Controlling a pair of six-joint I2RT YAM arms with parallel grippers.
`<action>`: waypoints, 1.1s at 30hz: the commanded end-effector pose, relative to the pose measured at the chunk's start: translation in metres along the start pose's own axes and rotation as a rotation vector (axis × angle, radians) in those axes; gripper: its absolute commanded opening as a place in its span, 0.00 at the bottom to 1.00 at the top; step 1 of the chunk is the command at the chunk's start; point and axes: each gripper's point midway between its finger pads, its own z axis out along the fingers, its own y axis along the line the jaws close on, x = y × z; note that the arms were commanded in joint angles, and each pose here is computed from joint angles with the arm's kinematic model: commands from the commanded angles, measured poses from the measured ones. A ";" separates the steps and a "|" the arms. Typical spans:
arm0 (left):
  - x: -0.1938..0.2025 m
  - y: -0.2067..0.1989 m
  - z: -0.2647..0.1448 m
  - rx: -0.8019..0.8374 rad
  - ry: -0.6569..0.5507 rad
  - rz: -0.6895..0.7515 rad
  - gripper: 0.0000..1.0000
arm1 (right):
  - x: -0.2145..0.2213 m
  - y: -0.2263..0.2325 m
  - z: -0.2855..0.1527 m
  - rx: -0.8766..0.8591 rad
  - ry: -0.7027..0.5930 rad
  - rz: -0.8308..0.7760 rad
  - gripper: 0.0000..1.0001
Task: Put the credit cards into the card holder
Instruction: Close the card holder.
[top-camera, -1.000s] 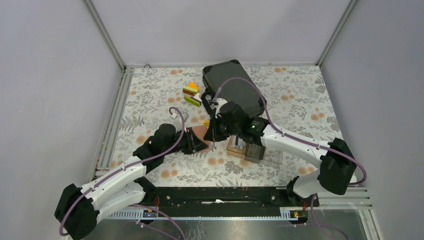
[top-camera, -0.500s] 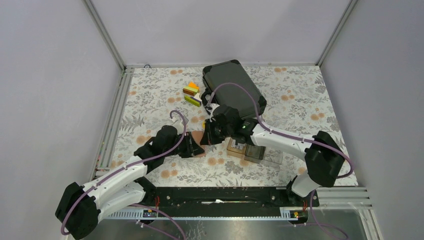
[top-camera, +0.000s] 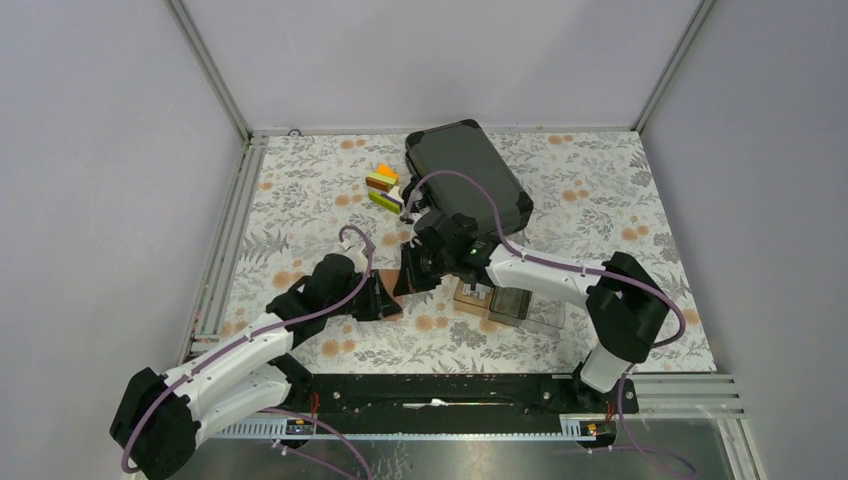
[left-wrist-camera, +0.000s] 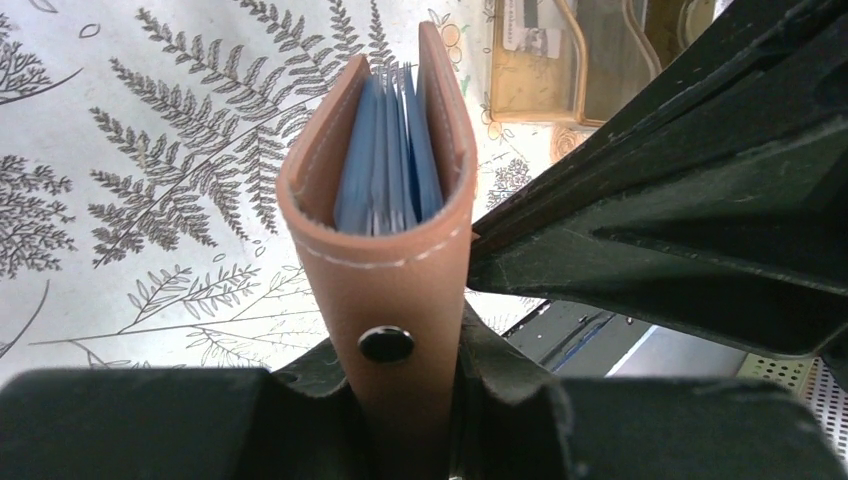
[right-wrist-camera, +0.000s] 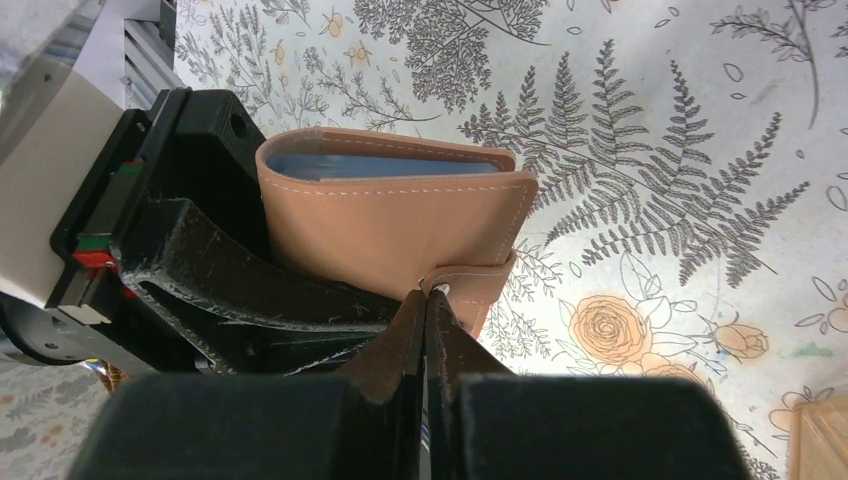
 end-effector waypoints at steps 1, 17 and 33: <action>-0.038 -0.122 -0.041 0.526 -0.144 0.243 0.00 | -0.029 0.081 0.011 -0.273 -0.090 -0.069 0.00; -0.032 -0.119 -0.042 0.533 -0.139 0.281 0.00 | -0.028 0.089 0.026 -0.313 -0.043 -0.020 0.00; -0.051 -0.078 -0.042 0.271 -0.226 0.252 0.00 | -0.022 0.064 -0.046 -0.162 -0.148 -0.069 0.21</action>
